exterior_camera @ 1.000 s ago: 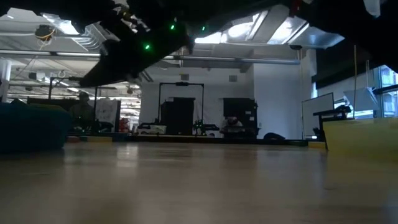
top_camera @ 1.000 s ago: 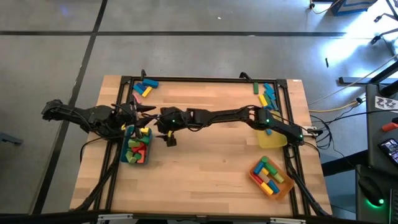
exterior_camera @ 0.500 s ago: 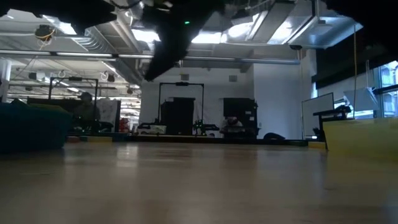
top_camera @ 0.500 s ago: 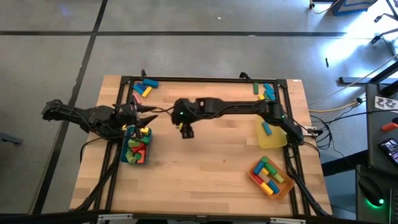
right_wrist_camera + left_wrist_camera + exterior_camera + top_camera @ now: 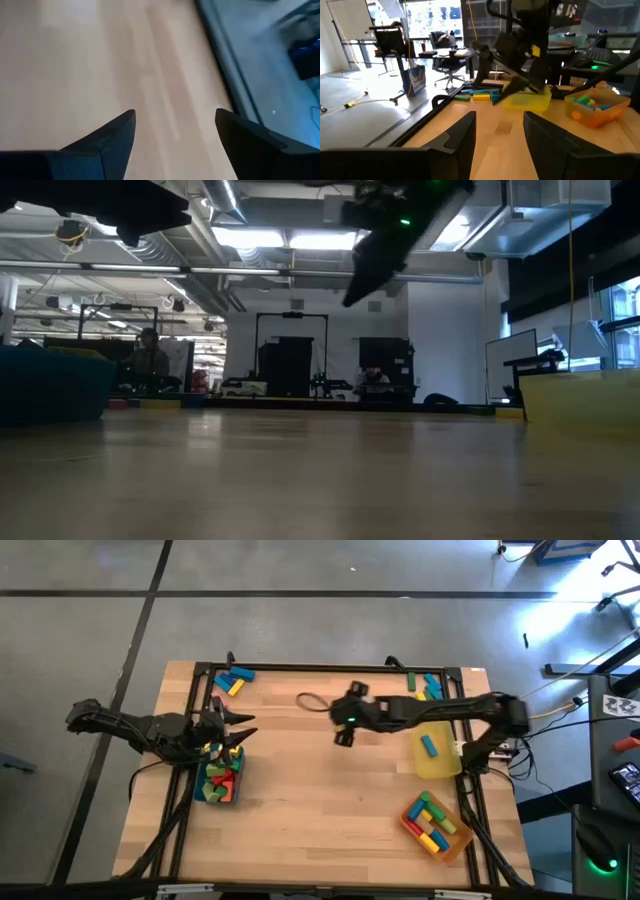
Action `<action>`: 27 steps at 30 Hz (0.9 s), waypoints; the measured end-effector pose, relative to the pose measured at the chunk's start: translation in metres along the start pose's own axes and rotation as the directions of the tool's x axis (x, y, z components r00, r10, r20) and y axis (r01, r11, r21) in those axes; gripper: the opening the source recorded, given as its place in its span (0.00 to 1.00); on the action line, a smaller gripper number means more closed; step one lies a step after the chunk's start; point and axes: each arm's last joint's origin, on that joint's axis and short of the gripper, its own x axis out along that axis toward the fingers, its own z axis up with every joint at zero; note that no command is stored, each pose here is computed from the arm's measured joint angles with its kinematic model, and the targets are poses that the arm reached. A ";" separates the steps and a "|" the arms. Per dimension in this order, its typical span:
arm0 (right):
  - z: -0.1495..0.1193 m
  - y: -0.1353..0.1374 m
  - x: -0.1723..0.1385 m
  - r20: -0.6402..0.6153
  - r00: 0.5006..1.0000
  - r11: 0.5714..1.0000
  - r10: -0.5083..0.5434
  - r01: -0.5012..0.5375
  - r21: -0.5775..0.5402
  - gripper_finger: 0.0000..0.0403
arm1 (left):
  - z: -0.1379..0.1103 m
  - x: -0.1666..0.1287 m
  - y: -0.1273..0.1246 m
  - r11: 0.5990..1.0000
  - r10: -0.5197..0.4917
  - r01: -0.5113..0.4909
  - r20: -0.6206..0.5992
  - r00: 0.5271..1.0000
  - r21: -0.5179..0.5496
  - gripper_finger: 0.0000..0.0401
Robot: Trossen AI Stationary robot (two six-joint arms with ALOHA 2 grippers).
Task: Sort blocks by size
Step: Put the yellow rectangular block into the yellow bin
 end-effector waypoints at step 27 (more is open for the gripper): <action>-0.036 -0.074 -0.025 0.556 0.771 0.911 -0.310 0.074 0.405 0.68 | -0.010 0.089 0.075 0.787 0.566 -0.574 -0.637 0.523 0.228 0.37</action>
